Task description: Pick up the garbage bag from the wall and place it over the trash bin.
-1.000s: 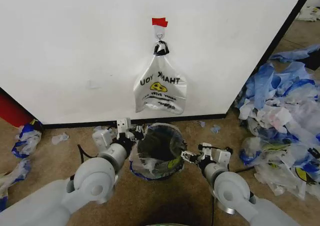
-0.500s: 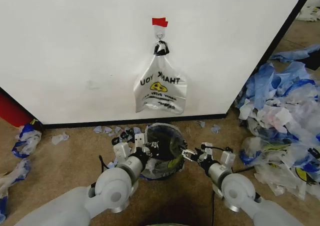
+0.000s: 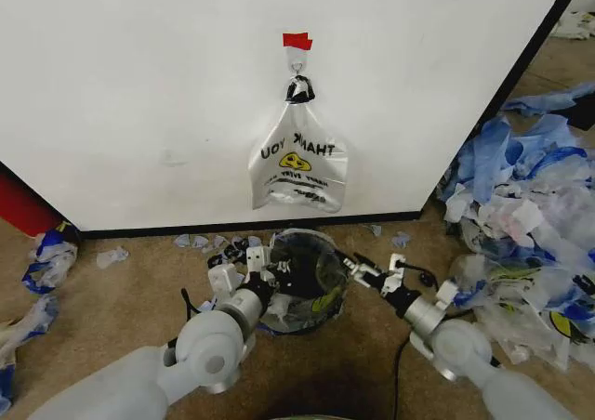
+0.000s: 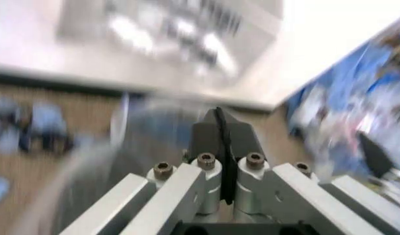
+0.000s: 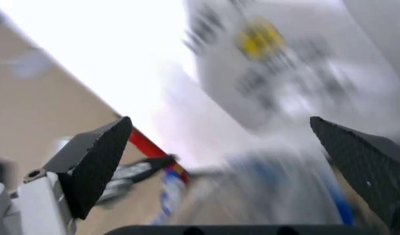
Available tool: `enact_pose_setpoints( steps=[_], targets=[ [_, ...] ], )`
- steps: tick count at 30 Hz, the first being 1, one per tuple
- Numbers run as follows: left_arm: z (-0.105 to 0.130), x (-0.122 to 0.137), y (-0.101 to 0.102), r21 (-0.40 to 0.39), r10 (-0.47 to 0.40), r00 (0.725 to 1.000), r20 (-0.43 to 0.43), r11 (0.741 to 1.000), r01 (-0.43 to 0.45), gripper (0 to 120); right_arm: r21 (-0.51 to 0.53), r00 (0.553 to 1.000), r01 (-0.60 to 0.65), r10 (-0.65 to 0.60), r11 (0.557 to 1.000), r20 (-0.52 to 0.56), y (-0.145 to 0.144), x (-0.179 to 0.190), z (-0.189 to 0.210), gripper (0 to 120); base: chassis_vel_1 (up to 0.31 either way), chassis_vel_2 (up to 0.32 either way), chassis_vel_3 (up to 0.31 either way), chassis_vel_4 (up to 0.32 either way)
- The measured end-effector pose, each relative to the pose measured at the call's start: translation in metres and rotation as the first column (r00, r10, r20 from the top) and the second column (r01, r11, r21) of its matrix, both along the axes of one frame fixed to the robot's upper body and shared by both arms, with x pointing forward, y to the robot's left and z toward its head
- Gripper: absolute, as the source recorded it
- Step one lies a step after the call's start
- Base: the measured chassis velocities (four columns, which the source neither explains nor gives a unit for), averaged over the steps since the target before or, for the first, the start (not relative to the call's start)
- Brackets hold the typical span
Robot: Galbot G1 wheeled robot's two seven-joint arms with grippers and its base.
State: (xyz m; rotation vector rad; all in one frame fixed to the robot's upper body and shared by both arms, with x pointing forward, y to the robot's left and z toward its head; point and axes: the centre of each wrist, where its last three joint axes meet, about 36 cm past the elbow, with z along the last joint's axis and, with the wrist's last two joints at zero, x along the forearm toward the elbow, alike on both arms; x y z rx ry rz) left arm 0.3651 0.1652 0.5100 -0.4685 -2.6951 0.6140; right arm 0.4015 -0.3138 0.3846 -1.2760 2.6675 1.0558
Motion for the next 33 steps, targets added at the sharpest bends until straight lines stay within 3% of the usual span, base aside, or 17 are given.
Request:
enact_pose_setpoints(
  steps=[2,5,7,8,10,13,16,18,21,26,32,33],
  targets=[
    [0.012,0.004,0.007,-0.019,0.021,0.995,0.093,1.000,-0.019,0,0.000,0.990,0.028,-0.027,1.000,0.142,-0.004,0.002,0.021,100,0.000,0.000,0.000,0.000],
    [0.019,0.014,0.019,-0.019,0.070,0.959,0.273,0.998,-0.068,0,-0.072,0.939,0.176,-0.145,0.982,0.313,-0.010,0.001,0.048,100,0.000,0.000,0.000,0.000],
    [0.024,0.025,0.028,-0.022,0.120,0.917,0.380,0.992,-0.121,0,-0.149,0.853,0.399,-0.307,0.905,0.421,-0.014,-0.006,0.063,100,0.000,0.000,0.000,0.000],
    [0.024,0.025,0.028,-0.022,0.120,0.917,0.380,0.992,-0.121,0,-0.149,0.853,0.399,-0.307,0.905,0.421,-0.014,-0.006,0.063,100,0.000,0.000,0.000,0.000],
    [0.025,0.033,0.034,-0.011,0.160,0.869,0.469,0.984,-0.175,3,-0.162,0.764,0.573,-0.452,0.803,0.461,-0.012,-0.019,0.069,100,0.000,0.000,0.000,0.000],
    [0.021,0.036,0.041,0.003,0.197,0.808,0.556,0.971,-0.238,14,-0.165,0.655,0.722,-0.586,0.672,0.478,-0.011,-0.045,0.066,100,0.000,0.000,0.000,0.000],
    [0.012,0.030,0.042,0.008,0.214,0.787,0.579,0.963,-0.268,26,-0.201,0.565,0.812,-0.652,0.548,0.506,-0.016,-0.074,0.058,100,0.000,0.000,0.000,0.000],
    [0.010,0.029,0.042,0.010,0.217,0.783,0.583,0.962,-0.274,27,-0.204,0.554,0.821,-0.659,0.533,0.509,-0.016,-0.078,0.057,100,0.000,0.000,0.000,0.000],
    [-0.010,0.022,0.041,0.026,0.235,0.752,0.616,0.948,-0.317,43,-0.207,0.485,0.870,-0.704,0.447,0.518,-0.014,-0.104,0.051,100,0.000,0.000,0.000,0.000],
    [-0.030,0.010,0.033,0.022,0.259,0.764,0.590,0.942,-0.336,57,-0.201,0.457,0.887,-0.731,0.415,0.506,-0.001,-0.124,0.034,100,0.000,0.000,0.000,0.000],
    [-0.050,-0.006,0.026,0.004,0.297,0.777,0.555,0.933,-0.359,86,-0.192,0.456,0.887,-0.725,0.420,0.517,0.011,-0.136,0.013,100,0.000,0.000,0.000,0.000],
    [-0.050,-0.006,0.026,0.004,0.297,0.777,0.555,0.933,-0.359,86,-0.192,0.456,0.887,-0.725,0.420,0.517,0.011,-0.136,0.013,100,0.000,0.000,0.000,0.000]
  ],
)
